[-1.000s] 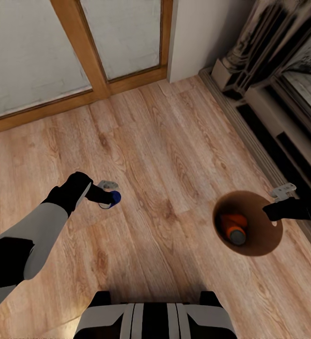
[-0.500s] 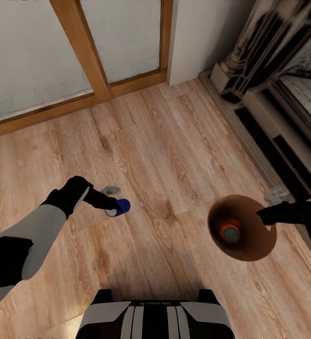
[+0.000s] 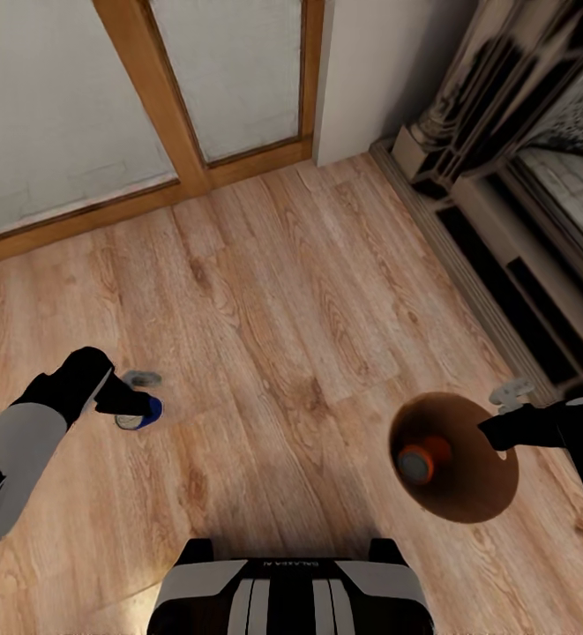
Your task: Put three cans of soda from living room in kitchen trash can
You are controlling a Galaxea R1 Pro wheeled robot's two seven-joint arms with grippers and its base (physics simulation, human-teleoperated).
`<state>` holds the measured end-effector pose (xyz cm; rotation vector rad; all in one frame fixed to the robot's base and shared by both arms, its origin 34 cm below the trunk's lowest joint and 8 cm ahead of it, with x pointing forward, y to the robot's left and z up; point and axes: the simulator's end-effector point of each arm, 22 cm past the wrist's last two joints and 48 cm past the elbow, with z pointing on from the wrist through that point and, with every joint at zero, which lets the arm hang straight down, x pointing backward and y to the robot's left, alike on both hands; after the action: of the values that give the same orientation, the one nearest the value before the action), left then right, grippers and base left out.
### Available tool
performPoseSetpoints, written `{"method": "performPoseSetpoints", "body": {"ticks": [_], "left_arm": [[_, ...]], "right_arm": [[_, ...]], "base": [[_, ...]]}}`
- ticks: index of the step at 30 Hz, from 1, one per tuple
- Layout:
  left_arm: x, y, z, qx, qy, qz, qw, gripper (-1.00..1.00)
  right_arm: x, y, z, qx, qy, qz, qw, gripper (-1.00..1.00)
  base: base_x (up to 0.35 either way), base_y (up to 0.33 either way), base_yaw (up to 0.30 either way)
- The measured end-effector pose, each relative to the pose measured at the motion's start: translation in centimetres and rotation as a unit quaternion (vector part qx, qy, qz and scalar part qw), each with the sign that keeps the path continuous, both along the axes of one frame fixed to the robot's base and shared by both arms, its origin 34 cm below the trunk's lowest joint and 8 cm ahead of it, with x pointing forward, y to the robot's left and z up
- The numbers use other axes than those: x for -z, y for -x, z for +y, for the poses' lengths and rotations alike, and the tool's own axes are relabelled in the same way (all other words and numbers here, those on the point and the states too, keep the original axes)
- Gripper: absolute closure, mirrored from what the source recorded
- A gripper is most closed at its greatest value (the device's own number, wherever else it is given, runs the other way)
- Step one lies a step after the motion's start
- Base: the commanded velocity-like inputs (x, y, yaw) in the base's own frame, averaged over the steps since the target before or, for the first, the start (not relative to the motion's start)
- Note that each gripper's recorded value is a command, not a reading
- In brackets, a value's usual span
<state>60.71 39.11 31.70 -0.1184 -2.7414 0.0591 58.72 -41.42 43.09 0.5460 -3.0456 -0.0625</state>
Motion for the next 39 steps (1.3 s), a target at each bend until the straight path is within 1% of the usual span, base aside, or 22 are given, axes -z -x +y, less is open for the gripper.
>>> {"method": "performPoseSetpoints", "body": {"ticks": [1, 3, 4, 5, 7, 9, 10, 11, 13, 14, 15, 16, 17, 19, 20, 23, 25, 31, 34, 35, 38, 39], "left_arm": [[-0.4, -0.4, 0.9, 0.004, -0.012, -0.005, 0.9999, 1.00], [-1.0, -0.9, 1.5, 0.001, -0.016, -0.011, 0.9998, 1.00], [-1.4, -1.2, 2.1, 0.003, -0.021, -0.016, 0.9996, 1.00], [-1.6, -0.6, 2.3, 0.003, -0.022, -0.016, 0.9996, 1.00], [-1.9, 0.1, 2.1, 0.002, -0.017, -0.016, 0.9997, 1.00], [-2.1, 1.4, 1.0, -0.002, 0.005, -0.019, 0.9998, 1.00], [-2.3, 2.6, -0.5, -0.009, 0.031, -0.022, 0.9992, 1.00], [-2.5, 3.2, -1.0, -0.007, 0.041, -0.025, 0.9988, 1.00], [-4.0, 5.2, -4.3, -0.018, 0.100, -0.044, 0.9938, 1.00], [-4.7, 5.7, -4.9, -0.017, 0.112, -0.051, 0.9923, 1.00], [-6.0, 6.3, -6.2, -0.022, 0.139, -0.067, 0.9878, 1.00], [-6.8, 6.8, -6.7, -0.020, 0.147, -0.074, 0.9861, 1.00], [-8.2, 7.4, -7.9, -0.020, 0.169, -0.087, 0.9816, 1.00], [-9.7, 7.9, -8.7, -0.013, 0.182, -0.099, 0.9782, 1.00], [-10.8, 8.0, -9.6, -0.009, 0.194, -0.109, 0.9748, 1.00], [-12.2, 8.2, -10.0, -0.002, 0.199, -0.117, 0.9729, 1.00], [-12.8, 8.4, -10.2, 0.002, 0.200, -0.120, 0.9725, 1.00], [-13.5, 9.0, -10.3, 0.004, 0.190, -0.118, 0.9746, 1.00], [-13.6, 8.9, -10.9, -0.002, 0.196, -0.121, 0.9732, 1.00], [-13.6, 8.9, -11.0, -0.001, 0.197, -0.122, 0.9729, 1.00], [-13.6, 8.9, -11.4, 0.001, 0.201, -0.124, 0.9717, 1.00], [-13.6, 8.9, -11.4, 0.001, 0.201, -0.124, 0.9717, 1.00]], "right_arm": [[-0.1, 0.5, -0.1, -0.002, 0.000, 0.003, 1.0000, 1.00], [-0.3, 0.9, -0.1, -0.004, 0.000, 0.006, 1.0000, 1.00], [-0.4, 1.3, -0.2, -0.005, 0.000, 0.010, 0.9999, 1.00], [-0.6, 1.6, -0.2, -0.007, -0.002, 0.010, 0.9999, 1.00], [-1.0, 1.6, -0.2, -0.008, -0.005, 0.008, 0.9999, 1.00], [-1.6, 1.2, -0.7, -0.005, -0.006, -0.001, 1.0000, 1.00], [-2.0, 1.0, -1.3, -0.001, -0.005, -0.008, 1.0000, 1.00], [-2.3, 0.8, -1.7, -0.004, -0.001, -0.013, 0.9999, 1.00], [-2.7, 0.3, -2.0, -0.014, -0.004, -0.027, 0.9995, 1.00], [-2.8, 0.3, -1.7, -0.014, -0.009, -0.030, 0.9994, 1.00], [-2.8, 0.1, -1.4, -0.020, -0.017, -0.036, 0.9990, 1.00], [-2.9, 0.0, -1.1, -0.022, -0.023, -0.039, 0.9987, 1.00], [-3.0, -0.2, -1.0, -0.031, -0.025, -0.046, 0.9981, 1.00], [-3.4, -0.4, -1.3, -0.039, -0.024, -0.054, 0.9975, 1.00], [-3.6, -0.6, -1.6, -0.037, -0.024, -0.061, 0.9972, 1.00], [-4.0, -0.6, -1.7, -0.027, -0.028, -0.066, 0.9971, 1.00], [-4.0, -0.4, -1.0, -0.015, -0.039, -0.069, 0.9968, 1.00], [-3.6, 0.1, 3.6, 0.015, -0.082, -0.073, 0.9938, 1.00], [-3.3, 0.1, 5.1, 0.022, -0.093, -0.076, 0.9925, 1.00], [-3.4, 0.1, 5.0, 0.031, -0.096, -0.078, 0.9919, 1.00], [-3.5, 0.0, 4.0, 0.035, -0.084, -0.084, 0.9923, 1.00], [-3.5, 0.0, 4.1, 0.037, -0.085, -0.084, 0.9921, 1.00]], "base": [[0.000, 0.000, 0.000], [0.000, 0.000, 0.000], [0.000, 0.000, 0.000], [0.000, 0.000, 0.000], [0.000, 0.000, 0.000], [0.000, 0.000, 0.000], [0.000, 0.000, 0.000], [0.000, 0.000, 0.000], [0.000, 0.000, 0.000], [0.000, 0.000, 0.000], [0.000, 0.000, 0.000], [0.000, 0.000, 0.000], [0.000, 0.000, 0.000], [0.000, 0.000, 0.000], [0.000, 0.000, 0.000], [0.000, 0.000, 0.000], [0.000, 0.000, 0.000], [0.000, 0.000, 0.000], [0.000, 0.000, 0.000], [0.000, 0.000, 0.000], [0.000, 0.000, 0.000], [0.000, 0.000, 0.000]]}}
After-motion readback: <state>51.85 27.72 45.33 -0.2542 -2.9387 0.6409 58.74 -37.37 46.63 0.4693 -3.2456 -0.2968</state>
